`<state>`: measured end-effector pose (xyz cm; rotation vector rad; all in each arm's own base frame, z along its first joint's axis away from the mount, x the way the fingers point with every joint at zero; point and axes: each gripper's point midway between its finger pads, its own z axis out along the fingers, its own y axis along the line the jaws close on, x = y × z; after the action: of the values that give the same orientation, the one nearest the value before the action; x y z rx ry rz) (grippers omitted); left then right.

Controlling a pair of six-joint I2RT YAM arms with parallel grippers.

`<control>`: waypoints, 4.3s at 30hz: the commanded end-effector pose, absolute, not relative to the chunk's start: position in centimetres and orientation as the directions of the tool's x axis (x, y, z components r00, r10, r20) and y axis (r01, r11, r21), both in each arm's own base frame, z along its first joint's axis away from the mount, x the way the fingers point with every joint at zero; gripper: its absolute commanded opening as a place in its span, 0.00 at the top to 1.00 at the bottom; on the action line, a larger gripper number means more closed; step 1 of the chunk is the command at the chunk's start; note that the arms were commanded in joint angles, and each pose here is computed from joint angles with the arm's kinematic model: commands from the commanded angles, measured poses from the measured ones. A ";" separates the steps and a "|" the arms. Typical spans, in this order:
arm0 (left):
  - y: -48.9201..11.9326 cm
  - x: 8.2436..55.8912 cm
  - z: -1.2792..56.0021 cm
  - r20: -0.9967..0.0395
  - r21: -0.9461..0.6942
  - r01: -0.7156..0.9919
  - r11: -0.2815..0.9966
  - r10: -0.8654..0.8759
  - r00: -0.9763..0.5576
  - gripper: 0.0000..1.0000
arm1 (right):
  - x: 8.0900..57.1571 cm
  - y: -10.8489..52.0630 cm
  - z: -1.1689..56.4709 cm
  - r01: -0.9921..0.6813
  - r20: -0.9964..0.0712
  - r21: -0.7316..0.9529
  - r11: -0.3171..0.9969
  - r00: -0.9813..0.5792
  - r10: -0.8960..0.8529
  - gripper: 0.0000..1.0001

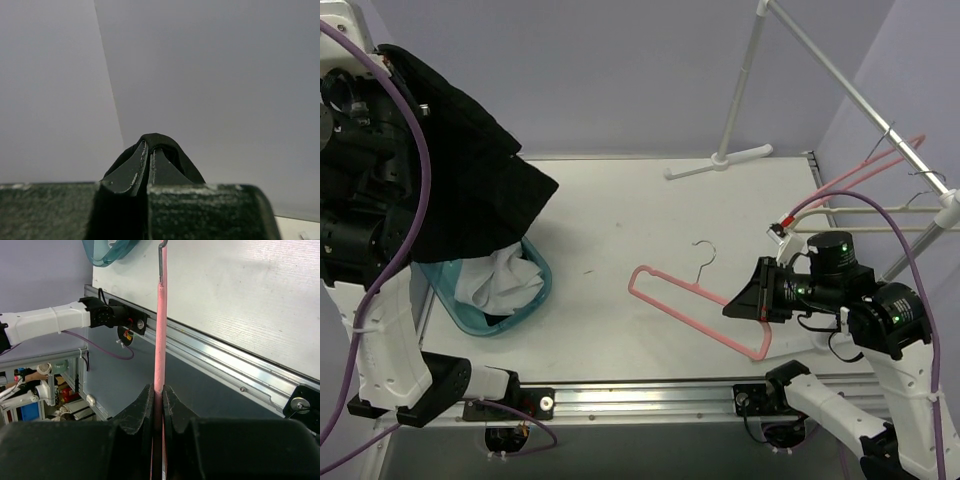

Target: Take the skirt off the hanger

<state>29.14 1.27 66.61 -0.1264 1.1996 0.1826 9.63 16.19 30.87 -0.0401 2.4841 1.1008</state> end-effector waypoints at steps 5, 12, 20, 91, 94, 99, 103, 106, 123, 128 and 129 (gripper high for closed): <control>3.6 22.7 71.9 -0.833 -0.001 -0.287 0.958 0.158 0.530 0.98 | 11.0 16.9 31.3 -0.193 -0.394 0.714 0.673 -0.906 0.158 1.00; 4.3 21.0 72.4 -0.819 0.043 -0.331 0.943 0.223 0.529 0.98 | 11.8 17.2 31.3 -0.186 -0.392 0.710 0.679 -0.906 0.161 1.00; 4.7 20.7 73.5 -0.789 0.061 -0.375 0.925 0.275 0.549 0.98 | 12.3 17.5 31.7 -0.174 -0.383 0.723 0.669 -0.906 0.179 1.00; 6.2 35.3 46.6 -0.918 0.380 -0.411 0.828 0.390 -0.063 0.98 | 13.9 16.6 28.9 -0.211 -0.386 0.599 0.772 -0.921 0.048 1.00; 6.1 35.6 41.2 -0.944 0.330 -0.366 0.870 0.297 -0.143 0.98 | 14.0 16.5 28.9 -0.213 -0.393 0.595 0.775 -0.918 0.049 1.00; 8.6 33.5 34.2 -0.968 0.153 -0.389 0.908 0.059 -0.244 0.98 | 14.2 16.5 28.8 -0.212 -0.401 0.591 0.778 -0.915 0.056 1.00; 9.2 32.2 34.4 -0.974 0.090 -0.376 0.922 0.002 -0.228 0.98 | 14.5 16.8 28.7 -0.221 -0.409 0.602 0.767 -0.910 0.059 1.00; 8.6 32.5 39.7 -0.992 0.030 -0.329 0.944 -0.013 -0.129 0.98 | 14.8 17.1 28.6 -0.225 -0.411 0.612 0.758 -0.910 0.062 1.00; 7.7 25.5 67.5 -0.918 -0.085 -0.331 0.940 0.055 0.392 0.98 | 14.3 17.2 27.0 -0.235 -0.378 0.607 0.759 -0.926 0.015 1.00; 7.6 23.4 68.5 -0.901 -0.091 -0.342 0.935 0.069 0.427 0.98 | 14.3 17.1 26.6 -0.248 -0.368 0.591 0.767 -0.930 -0.018 1.00; 7.6 23.2 68.5 -0.902 -0.090 -0.344 0.934 0.070 0.427 0.98 | 14.3 17.2 26.5 -0.250 -0.366 0.590 0.768 -0.930 -0.022 1.00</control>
<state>23.82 7.14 67.93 -0.2634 1.1246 0.2383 14.76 16.92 26.47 -0.1439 2.6118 0.9257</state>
